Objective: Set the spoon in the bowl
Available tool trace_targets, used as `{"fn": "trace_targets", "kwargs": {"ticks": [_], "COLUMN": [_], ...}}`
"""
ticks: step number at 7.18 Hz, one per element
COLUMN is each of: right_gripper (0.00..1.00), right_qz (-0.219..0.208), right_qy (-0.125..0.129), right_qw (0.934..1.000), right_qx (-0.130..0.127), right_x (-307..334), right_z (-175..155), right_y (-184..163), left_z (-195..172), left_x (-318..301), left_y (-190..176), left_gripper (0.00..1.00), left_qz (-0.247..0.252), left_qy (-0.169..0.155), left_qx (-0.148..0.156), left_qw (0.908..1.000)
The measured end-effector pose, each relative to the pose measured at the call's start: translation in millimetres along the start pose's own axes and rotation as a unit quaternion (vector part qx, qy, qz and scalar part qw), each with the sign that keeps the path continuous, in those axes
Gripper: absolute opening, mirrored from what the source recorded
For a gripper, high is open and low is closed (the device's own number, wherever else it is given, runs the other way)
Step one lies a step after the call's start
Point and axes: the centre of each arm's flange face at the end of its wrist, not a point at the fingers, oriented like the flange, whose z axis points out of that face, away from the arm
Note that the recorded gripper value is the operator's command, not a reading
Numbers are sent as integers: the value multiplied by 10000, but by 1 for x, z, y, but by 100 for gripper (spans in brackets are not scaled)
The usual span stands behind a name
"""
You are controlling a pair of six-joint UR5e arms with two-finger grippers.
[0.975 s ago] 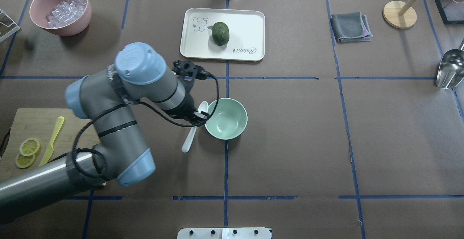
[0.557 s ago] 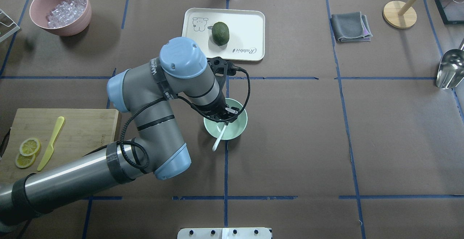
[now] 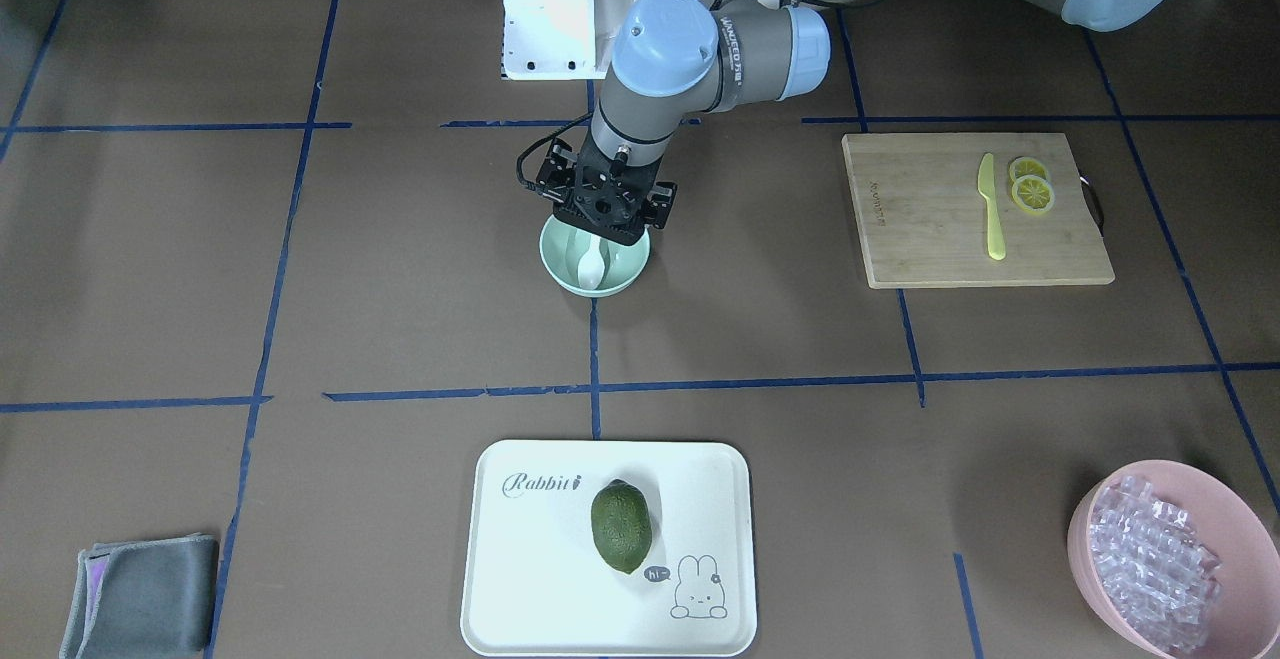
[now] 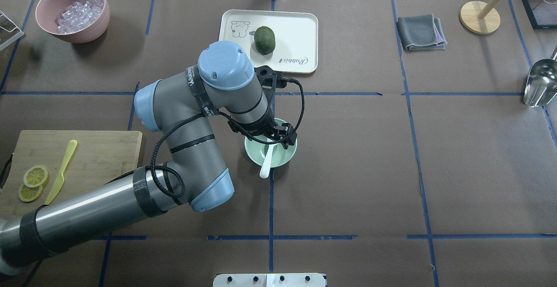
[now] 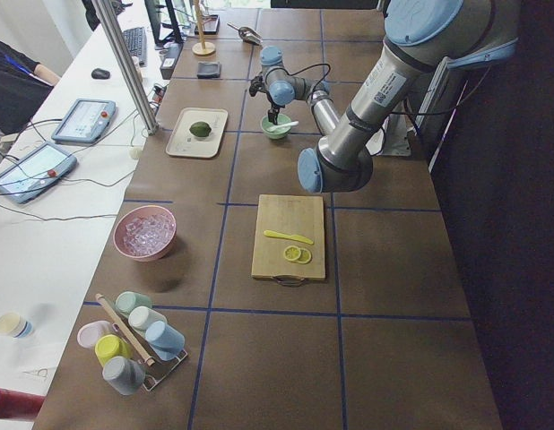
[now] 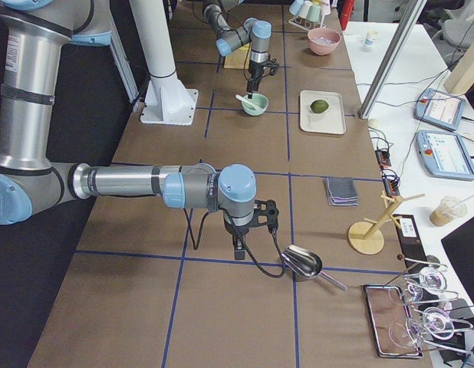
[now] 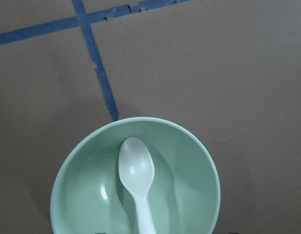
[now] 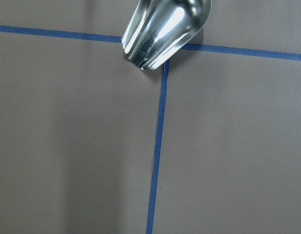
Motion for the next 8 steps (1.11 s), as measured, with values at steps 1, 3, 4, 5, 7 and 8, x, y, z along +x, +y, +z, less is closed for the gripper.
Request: {"fn": "trace_targets", "kwargs": {"ticks": [1,3,4,5,7,8], "right_gripper": [100,100,100,100,100,100], "right_qz": [-2,-4,-2,0,1,1], "right_qy": [-14,-48,-55,-58,-56,-58], "right_qw": [10000,10000,10000,10000,10000,10000], "right_qx": [0,2,0,-1,-3,-3], "right_x": [0,-1,-1,-1,0,0], "right_z": [0,0,0,1,1,1], "right_y": [0,0,0,0,0,0], "left_z": [-9,-54,-79,-104,-155,-190], "left_x": [-26,-105,-149,-202,-307,-370], "left_y": [8,35,50,68,96,110], "left_gripper": [100,100,100,100,100,100], "left_qz": [207,757,779,603,471,266], "left_qy": [-166,-613,-788,-974,-1231,-1205], "left_qx": [-54,-151,-126,-63,-30,-46], "left_qw": [9996,9951,9938,9934,9913,9924]}}
